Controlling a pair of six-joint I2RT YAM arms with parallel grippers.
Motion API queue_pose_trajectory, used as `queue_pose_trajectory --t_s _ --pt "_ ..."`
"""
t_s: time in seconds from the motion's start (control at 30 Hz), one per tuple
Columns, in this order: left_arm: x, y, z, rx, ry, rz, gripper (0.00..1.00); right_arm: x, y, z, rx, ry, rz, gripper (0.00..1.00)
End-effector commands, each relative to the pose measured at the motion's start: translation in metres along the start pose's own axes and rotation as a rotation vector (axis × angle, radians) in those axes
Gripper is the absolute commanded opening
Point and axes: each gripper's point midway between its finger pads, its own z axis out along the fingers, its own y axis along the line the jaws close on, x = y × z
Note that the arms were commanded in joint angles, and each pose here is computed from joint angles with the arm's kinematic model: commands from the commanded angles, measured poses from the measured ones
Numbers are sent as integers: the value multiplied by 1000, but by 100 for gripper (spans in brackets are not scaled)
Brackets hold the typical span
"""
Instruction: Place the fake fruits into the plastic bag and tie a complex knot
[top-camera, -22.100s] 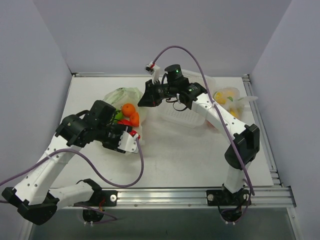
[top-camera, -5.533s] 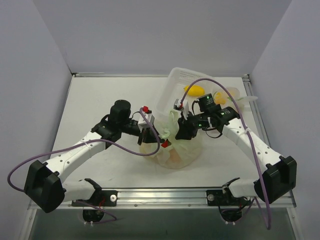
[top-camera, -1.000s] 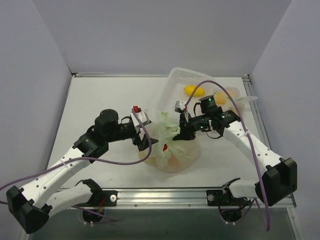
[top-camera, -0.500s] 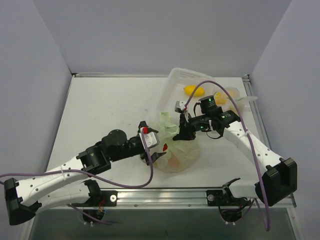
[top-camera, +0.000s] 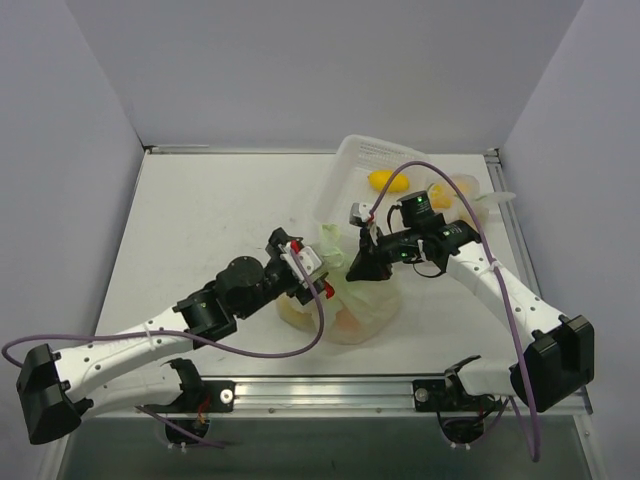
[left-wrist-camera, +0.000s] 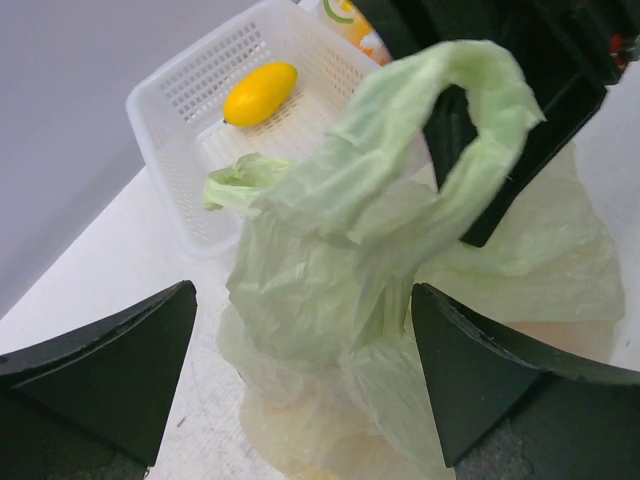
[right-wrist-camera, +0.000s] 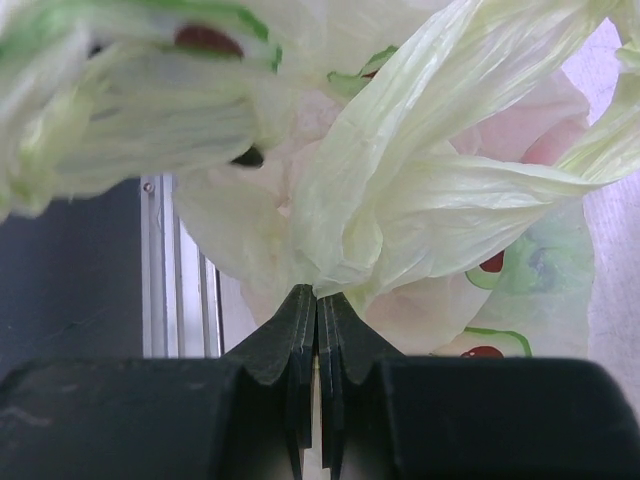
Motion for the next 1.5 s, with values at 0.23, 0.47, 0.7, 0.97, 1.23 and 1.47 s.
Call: queue_pose_trajectory --t_s 0.23,0.47,0.7,0.97,1.23,1.47 --pt "-28 10 10 232 -164 -177 67 1 12 1 -59 8 -44 0" --pt "-38 -38 -13 559 -217 -151 12 -2 3 -1 -26 16 -39 0" --pt "-44 -63 -10 752 -168 -246 0 -8 6 -1 -32 8 -71 0" --pt "-52 -63 16 782 -181 -314 0 -8 20 -1 -82 -1 -171 36" --pt "-47 -61 26 782 -189 -326 0 -13 29 3 -126 -21 -160 61" --pt "-52 -61 33 786 -231 -330 0 -22 25 13 -135 -72 -114 62"
